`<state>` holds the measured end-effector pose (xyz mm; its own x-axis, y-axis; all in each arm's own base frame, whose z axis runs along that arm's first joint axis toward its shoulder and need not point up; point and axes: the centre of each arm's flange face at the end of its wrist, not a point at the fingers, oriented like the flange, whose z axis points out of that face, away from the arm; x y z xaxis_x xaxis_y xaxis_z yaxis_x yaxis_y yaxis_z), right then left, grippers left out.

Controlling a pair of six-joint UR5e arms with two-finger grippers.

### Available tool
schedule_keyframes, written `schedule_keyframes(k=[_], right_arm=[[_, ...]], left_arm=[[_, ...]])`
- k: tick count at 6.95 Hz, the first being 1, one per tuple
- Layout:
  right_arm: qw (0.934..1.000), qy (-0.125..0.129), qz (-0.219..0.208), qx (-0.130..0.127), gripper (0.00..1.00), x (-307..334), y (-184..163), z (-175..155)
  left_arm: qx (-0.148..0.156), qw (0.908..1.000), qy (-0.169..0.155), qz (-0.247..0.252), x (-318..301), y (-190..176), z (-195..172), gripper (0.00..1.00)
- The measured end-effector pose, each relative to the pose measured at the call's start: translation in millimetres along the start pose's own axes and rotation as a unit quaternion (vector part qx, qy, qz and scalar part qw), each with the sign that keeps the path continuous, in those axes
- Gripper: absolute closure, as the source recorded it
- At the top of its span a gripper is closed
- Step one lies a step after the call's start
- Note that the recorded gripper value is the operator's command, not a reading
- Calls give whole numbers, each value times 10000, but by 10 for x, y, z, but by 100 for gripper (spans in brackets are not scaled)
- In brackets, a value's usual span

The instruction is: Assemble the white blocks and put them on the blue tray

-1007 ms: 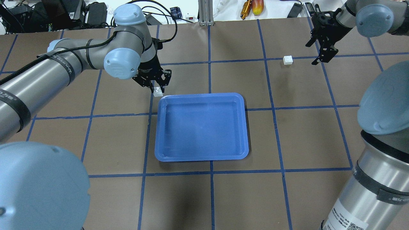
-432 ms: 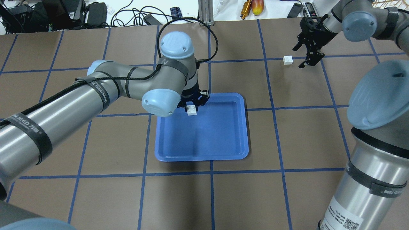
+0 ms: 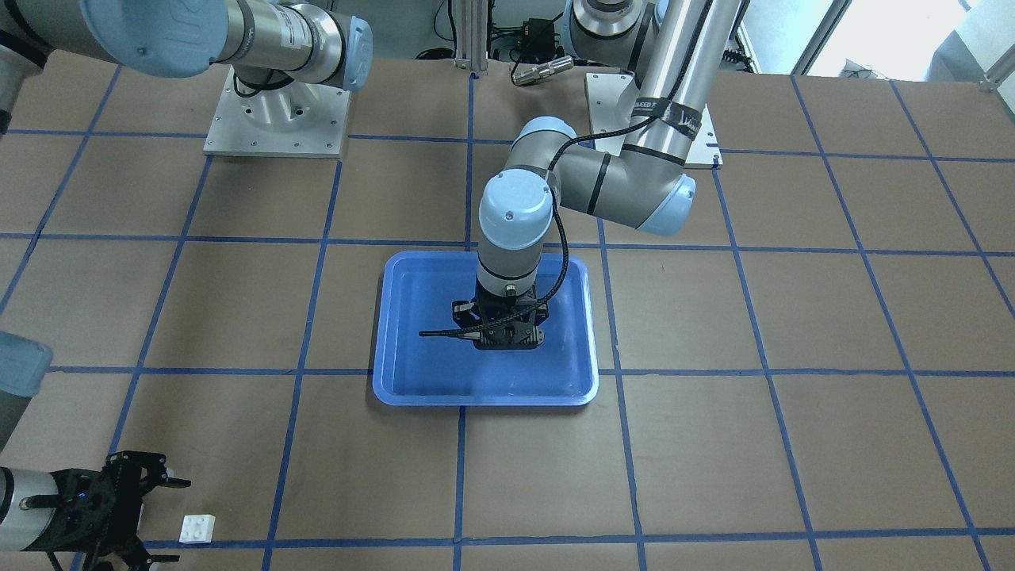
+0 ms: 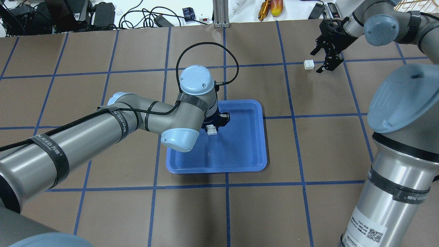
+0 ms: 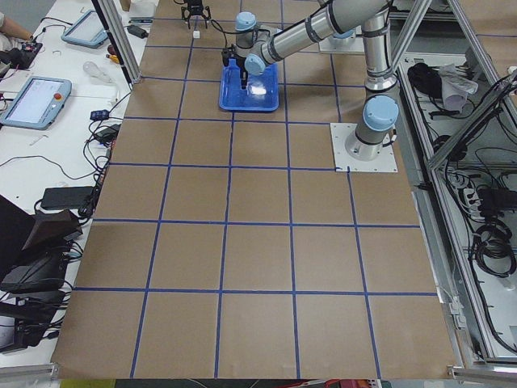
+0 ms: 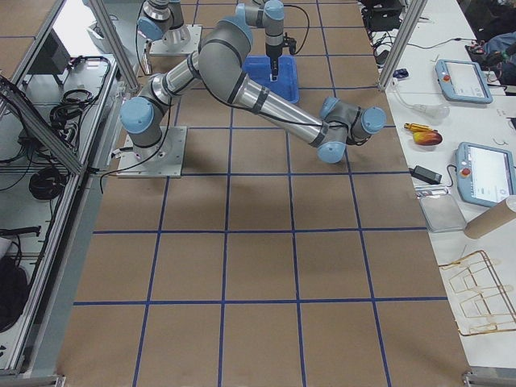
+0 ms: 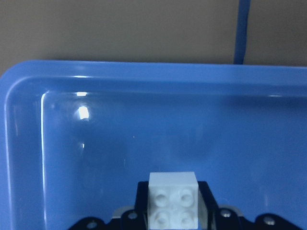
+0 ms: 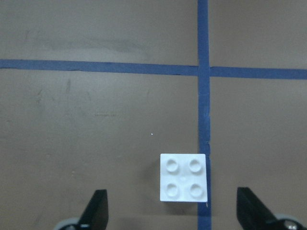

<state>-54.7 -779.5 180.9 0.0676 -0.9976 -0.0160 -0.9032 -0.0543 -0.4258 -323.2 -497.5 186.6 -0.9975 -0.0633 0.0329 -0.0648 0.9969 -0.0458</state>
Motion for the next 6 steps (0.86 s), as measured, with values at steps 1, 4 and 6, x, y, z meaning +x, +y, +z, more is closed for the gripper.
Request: schedule_keyframes(k=[1, 4, 6], right_arm=[[10000, -21, 35, 26, 8, 28, 16, 10], [9999, -72, 86, 64, 15, 45, 39, 48], [9999, -92, 93, 76, 25, 48, 42, 78]], left_arm=[[-57, 10000, -7, -78, 16, 42, 33, 72], [-245, 9995, -72, -173, 71, 151, 40, 72], [-284, 9993, -100, -233, 128, 209, 36, 52]])
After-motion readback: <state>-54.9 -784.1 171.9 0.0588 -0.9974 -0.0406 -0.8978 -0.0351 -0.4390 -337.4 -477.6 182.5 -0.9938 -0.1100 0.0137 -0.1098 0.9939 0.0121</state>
